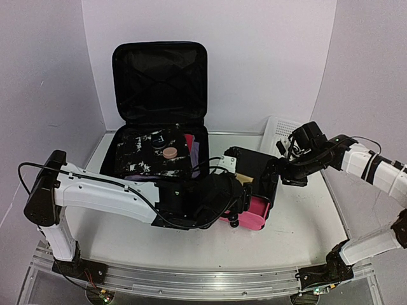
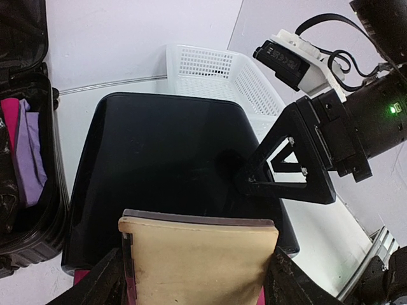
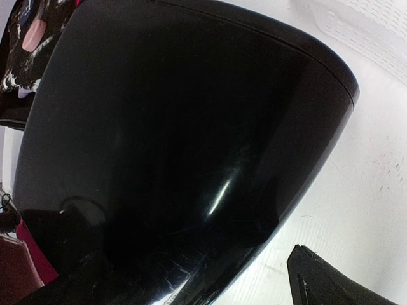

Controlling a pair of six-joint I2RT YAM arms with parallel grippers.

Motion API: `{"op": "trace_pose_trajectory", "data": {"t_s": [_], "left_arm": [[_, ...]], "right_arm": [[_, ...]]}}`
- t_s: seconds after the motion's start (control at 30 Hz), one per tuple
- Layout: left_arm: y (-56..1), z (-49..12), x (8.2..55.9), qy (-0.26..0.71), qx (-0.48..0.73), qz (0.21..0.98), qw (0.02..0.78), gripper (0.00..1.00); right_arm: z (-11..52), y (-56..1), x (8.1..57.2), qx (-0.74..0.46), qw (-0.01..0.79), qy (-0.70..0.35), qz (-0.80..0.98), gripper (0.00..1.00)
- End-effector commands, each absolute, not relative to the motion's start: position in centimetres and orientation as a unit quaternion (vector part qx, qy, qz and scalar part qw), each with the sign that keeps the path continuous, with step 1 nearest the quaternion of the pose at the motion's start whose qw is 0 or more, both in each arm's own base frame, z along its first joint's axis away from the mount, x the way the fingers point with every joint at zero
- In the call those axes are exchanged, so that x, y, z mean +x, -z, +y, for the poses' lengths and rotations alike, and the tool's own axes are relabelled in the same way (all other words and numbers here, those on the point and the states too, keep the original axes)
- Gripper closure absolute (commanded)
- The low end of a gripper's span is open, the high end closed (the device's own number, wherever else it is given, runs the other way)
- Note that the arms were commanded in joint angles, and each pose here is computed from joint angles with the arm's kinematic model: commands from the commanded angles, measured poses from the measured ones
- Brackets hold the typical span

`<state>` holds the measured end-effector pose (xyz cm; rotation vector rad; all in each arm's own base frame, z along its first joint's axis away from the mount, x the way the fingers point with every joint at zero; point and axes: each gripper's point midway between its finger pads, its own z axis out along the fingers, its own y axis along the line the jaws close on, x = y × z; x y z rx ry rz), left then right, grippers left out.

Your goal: Open, take out, and arrange the luggage

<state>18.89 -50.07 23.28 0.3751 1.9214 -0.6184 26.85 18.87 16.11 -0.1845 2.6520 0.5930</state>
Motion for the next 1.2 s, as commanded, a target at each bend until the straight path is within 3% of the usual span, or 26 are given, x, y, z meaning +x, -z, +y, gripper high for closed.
{"op": "trace_pose_trajectory", "data": {"t_s": [0.0,0.23,0.43,0.6,0.7,0.87,1.03,1.17], "left_arm": [[-23.9,-50.1,19.0,0.275,0.128,0.795,0.525,0.56],[-22.5,-49.8,19.0,0.266,0.130,0.801,0.520,0.54],[-22.5,-49.7,18.7,0.269,0.131,0.802,0.516,0.45],[-22.7,-49.5,18.6,0.274,0.134,0.802,0.513,0.30],[-23.1,-49.3,18.5,0.277,0.136,0.801,0.513,0.14],[-23.5,-49.1,18.1,0.286,0.147,0.800,0.507,0.03],[-26.3,-48.8,17.4,0.297,0.184,0.782,0.517,0.02],[-29.3,-47.4,16.9,0.306,0.210,0.761,0.532,0.08]], "right_arm": [[17.6,-14.2,25.0,-0.066,0.172,-0.182,0.966,0.02],[17.6,-14.0,25.0,-0.063,0.170,-0.184,0.966,0.02],[17.7,-13.9,25.0,-0.062,0.169,-0.186,0.966,0.02],[17.7,-13.8,25.0,-0.062,0.168,-0.187,0.966,0.02],[17.8,-13.9,25.1,-0.061,0.169,-0.188,0.966,0.02],[17.8,-13.8,25.1,-0.061,0.168,-0.187,0.966,0.02],[17.8,-14.0,25.2,-0.061,0.171,-0.187,0.965,0.02],[17.7,-14.2,25.2,-0.063,0.175,-0.186,0.965,0.02]]}}
